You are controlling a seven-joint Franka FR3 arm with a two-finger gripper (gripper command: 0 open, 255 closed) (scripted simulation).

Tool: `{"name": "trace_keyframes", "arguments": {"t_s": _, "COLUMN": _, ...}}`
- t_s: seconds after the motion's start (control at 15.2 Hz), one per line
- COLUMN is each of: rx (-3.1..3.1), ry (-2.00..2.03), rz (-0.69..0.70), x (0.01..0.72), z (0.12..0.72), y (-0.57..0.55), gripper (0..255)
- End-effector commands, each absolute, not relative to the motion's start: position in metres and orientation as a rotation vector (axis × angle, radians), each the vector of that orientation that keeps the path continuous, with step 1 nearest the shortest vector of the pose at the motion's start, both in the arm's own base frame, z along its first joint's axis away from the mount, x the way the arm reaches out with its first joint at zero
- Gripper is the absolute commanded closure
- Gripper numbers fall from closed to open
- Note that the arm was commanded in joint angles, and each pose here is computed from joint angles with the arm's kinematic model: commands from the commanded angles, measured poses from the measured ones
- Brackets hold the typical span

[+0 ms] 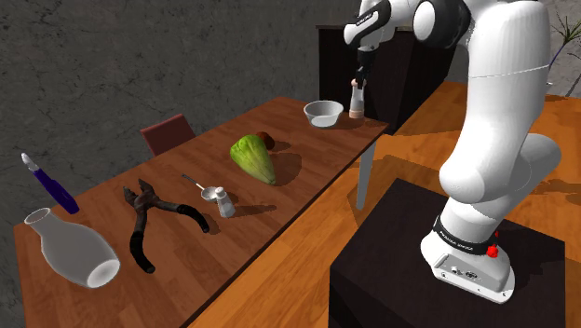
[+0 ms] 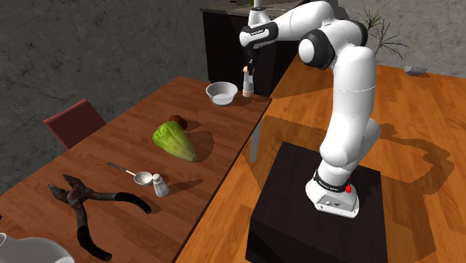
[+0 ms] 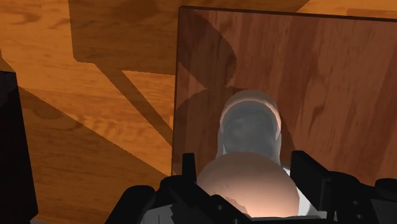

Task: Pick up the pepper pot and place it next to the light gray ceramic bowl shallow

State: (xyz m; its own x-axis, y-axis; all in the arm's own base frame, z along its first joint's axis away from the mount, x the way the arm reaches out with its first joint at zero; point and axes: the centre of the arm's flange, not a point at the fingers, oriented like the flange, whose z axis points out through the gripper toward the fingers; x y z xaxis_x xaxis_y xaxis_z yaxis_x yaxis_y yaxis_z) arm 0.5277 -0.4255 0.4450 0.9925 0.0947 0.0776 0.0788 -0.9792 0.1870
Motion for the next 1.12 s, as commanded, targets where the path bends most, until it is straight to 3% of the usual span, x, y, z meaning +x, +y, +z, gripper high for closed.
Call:
{"name": "trace_keyframes", "arguments": {"t_s": 0.0, "rx": 2.951, "ry": 0.13, "rz": 0.129, "x": 0.527, "z": 0.435, "y": -0.425, "gripper": 255}}
{"name": "trace_keyframes", "arguments": {"t_s": 0.33, "rx": 2.951, "ry": 0.13, "rz": 0.129, "x": 0.527, "z": 0.405, "y": -0.425, "gripper": 255}}
{"name": "trace_keyframes", "arguments": {"t_s": 0.86, "rx": 2.951, "ry": 0.13, "rz": 0.129, "x": 0.527, "z": 0.405, "y": -0.425, "gripper": 255}}
{"name": "trace_keyframes", "arguments": {"t_s": 0.92, "rx": 2.951, "ry": 0.13, "rz": 0.129, "x": 0.527, "z": 0.405, "y": -0.425, "gripper": 0}}
{"name": "trace_keyframes", "arguments": {"t_s": 1.06, "rx": 2.951, "ry": 0.13, "rz": 0.129, "x": 0.527, "z": 0.405, "y": -0.425, "gripper": 0}}
